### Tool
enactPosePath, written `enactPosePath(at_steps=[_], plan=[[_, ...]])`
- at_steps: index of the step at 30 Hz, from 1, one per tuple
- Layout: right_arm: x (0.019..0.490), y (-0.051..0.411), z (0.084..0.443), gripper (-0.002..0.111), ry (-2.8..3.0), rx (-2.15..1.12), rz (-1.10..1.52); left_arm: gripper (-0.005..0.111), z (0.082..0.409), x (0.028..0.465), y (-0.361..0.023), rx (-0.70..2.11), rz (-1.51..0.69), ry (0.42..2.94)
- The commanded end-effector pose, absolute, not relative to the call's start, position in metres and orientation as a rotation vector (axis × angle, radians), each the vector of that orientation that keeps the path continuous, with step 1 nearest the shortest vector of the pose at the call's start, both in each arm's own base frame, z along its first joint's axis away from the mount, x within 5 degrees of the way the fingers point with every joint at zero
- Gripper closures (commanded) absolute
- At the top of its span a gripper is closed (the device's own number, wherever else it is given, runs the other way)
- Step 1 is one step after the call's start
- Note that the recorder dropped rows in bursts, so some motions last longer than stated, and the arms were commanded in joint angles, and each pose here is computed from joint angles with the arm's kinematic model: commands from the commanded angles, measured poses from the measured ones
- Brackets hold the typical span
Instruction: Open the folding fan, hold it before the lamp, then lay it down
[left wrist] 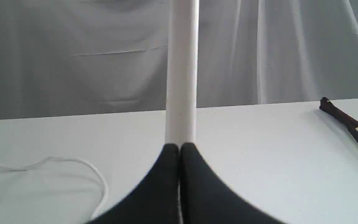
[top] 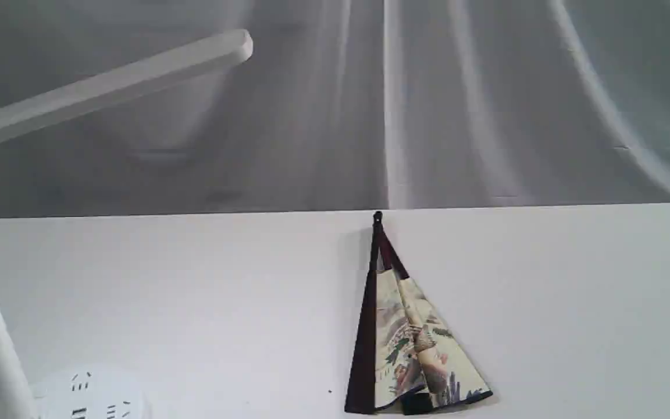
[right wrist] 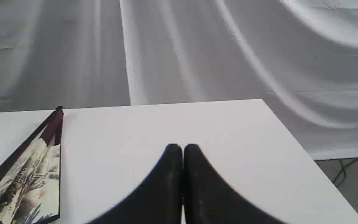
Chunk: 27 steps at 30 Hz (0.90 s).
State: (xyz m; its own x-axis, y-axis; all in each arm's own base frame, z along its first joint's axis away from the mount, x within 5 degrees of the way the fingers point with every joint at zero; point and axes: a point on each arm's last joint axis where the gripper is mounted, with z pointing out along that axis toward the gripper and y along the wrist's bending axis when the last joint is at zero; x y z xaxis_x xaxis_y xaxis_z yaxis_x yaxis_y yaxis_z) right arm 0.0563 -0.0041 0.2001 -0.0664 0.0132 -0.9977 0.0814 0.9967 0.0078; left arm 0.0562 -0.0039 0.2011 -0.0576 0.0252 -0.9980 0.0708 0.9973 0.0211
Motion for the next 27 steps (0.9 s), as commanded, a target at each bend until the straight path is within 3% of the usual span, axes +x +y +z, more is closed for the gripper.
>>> enactPosePath(at_steps=[1,27], plan=[[0.0562,-0.0040,0.2003,0.108,1.624,0.074,-0.050,0.107,0.1998,0.0562,-0.0037,0.067,-0.040,1.629],[0.0562,-0.0040,0.2003,0.108,1.625,0.065,-0.060,0.107,0.1998,0.0562,-0.0037,0.067,-0.040,1.629]])
